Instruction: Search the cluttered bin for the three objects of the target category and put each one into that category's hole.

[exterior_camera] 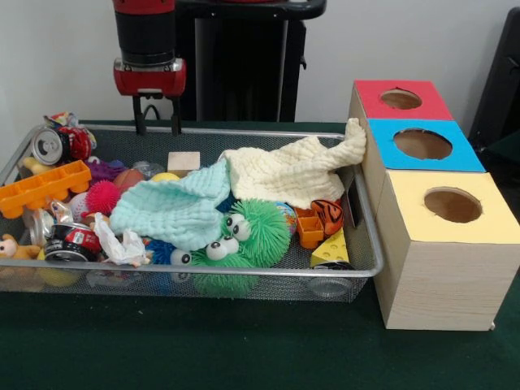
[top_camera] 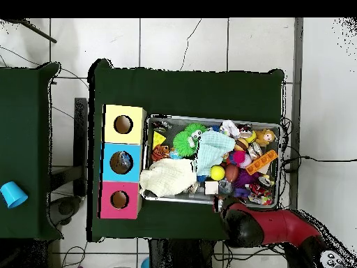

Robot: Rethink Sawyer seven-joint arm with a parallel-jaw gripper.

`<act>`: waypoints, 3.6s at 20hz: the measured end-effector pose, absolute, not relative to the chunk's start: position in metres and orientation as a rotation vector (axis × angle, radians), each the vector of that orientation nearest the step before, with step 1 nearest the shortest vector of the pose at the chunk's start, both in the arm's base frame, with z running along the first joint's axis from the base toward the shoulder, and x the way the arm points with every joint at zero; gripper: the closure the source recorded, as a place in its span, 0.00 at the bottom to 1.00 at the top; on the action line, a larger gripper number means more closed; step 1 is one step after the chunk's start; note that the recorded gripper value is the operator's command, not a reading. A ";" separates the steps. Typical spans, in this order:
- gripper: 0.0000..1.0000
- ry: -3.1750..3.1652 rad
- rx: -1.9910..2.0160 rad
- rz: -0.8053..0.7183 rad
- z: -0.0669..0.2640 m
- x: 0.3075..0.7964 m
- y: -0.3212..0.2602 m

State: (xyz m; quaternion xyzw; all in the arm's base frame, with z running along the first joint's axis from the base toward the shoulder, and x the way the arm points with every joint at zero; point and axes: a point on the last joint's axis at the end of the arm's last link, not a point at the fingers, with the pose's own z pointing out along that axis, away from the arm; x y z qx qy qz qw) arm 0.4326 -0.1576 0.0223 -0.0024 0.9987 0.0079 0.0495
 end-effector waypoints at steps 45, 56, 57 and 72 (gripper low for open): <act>0.00 3.053 -0.085 0.089 0.009 0.438 -0.125; 0.00 3.053 -0.081 0.082 0.009 0.439 -0.127; 0.00 3.053 -0.081 0.081 0.009 0.439 -0.127; 0.00 3.048 -0.094 0.072 0.003 0.444 -0.130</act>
